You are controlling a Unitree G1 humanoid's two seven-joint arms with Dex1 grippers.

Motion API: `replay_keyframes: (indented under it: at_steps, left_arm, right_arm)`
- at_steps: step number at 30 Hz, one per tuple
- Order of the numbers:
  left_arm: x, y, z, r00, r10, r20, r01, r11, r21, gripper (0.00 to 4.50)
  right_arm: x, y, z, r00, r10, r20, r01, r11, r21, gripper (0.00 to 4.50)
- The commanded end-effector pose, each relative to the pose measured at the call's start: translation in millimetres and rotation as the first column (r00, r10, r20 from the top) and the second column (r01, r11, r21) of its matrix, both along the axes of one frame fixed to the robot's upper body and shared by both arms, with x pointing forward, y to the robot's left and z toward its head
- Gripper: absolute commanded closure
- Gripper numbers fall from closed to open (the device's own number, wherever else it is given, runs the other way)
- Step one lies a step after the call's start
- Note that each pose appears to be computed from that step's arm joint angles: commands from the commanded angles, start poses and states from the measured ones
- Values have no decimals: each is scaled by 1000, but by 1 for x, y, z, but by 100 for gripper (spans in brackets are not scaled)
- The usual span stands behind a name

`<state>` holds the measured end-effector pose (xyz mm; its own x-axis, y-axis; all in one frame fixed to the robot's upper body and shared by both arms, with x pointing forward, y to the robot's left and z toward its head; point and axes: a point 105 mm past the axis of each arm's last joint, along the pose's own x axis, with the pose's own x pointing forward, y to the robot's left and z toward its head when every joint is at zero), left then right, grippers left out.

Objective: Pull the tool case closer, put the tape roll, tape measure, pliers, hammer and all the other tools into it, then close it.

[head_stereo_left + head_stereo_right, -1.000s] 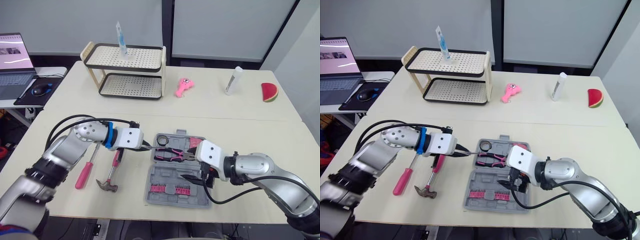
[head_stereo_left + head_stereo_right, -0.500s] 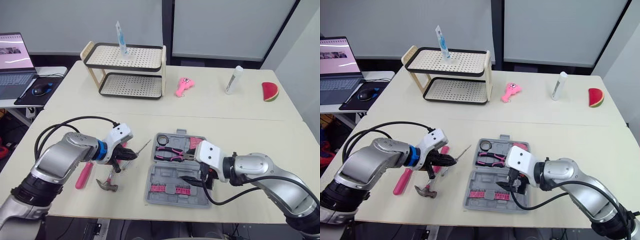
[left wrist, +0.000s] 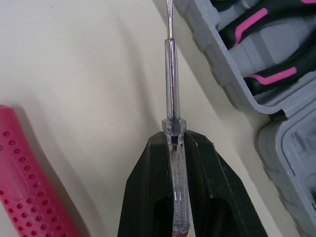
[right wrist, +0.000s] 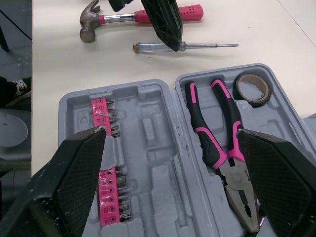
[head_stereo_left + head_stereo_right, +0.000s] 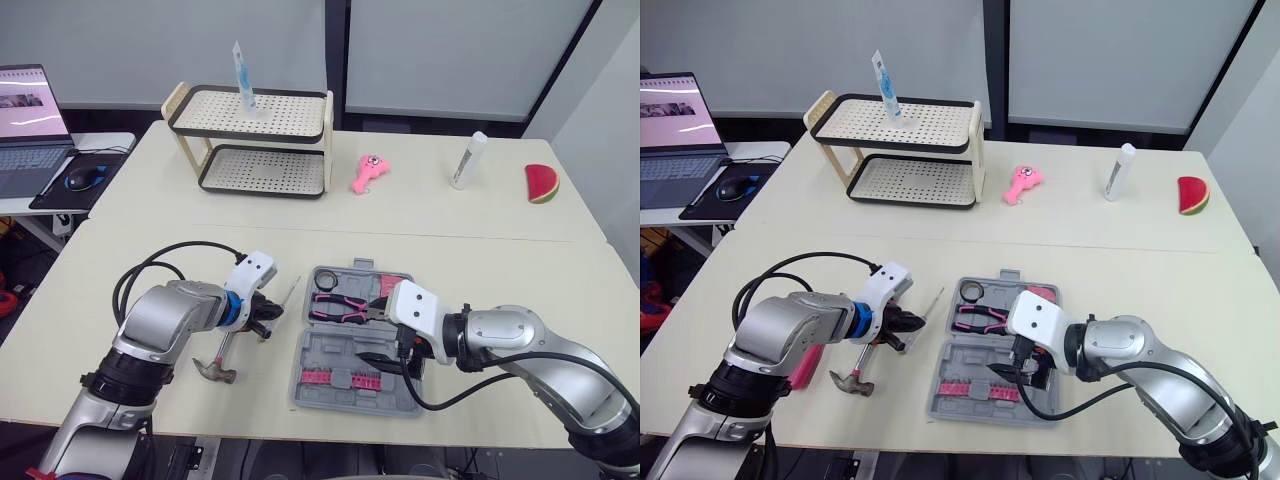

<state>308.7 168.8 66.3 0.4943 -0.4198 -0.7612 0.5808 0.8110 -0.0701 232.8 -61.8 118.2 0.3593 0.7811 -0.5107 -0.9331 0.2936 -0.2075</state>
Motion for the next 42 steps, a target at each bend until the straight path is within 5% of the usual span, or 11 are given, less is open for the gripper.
replay_keyframes:
  at_steps: [1, 3, 15, 24, 42]
  left_arm:
    - [6, 10, -1, 997, 70, 21, -71, 997, 27, 442]
    - [7, 9, -2, 996, 86, 22, -86, 996, 20, 442]
    - [-2, 11, 32, 979, 3, 205, 2, 1000, -25, 66]
    - [-13, 21, 35, 909, -145, 391, 207, 971, -120, 66]
    - [7, 21, -5, 909, -232, 347, 251, 968, -8, 66]
  right_arm:
    - [-1, 3, 11, 999, 13, 40, -14, 1000, 20, 0]
    - [-1, 3, 11, 999, 13, 40, -14, 1000, 21, 0]
    - [-4, 1, 16, 998, 4, 56, -6, 999, 40, 0]
    - [-2, 4, 20, 995, -5, 95, -2, 998, 69, 0]
    - [-4, 7, 17, 996, 0, 89, -6, 997, 72, 0]
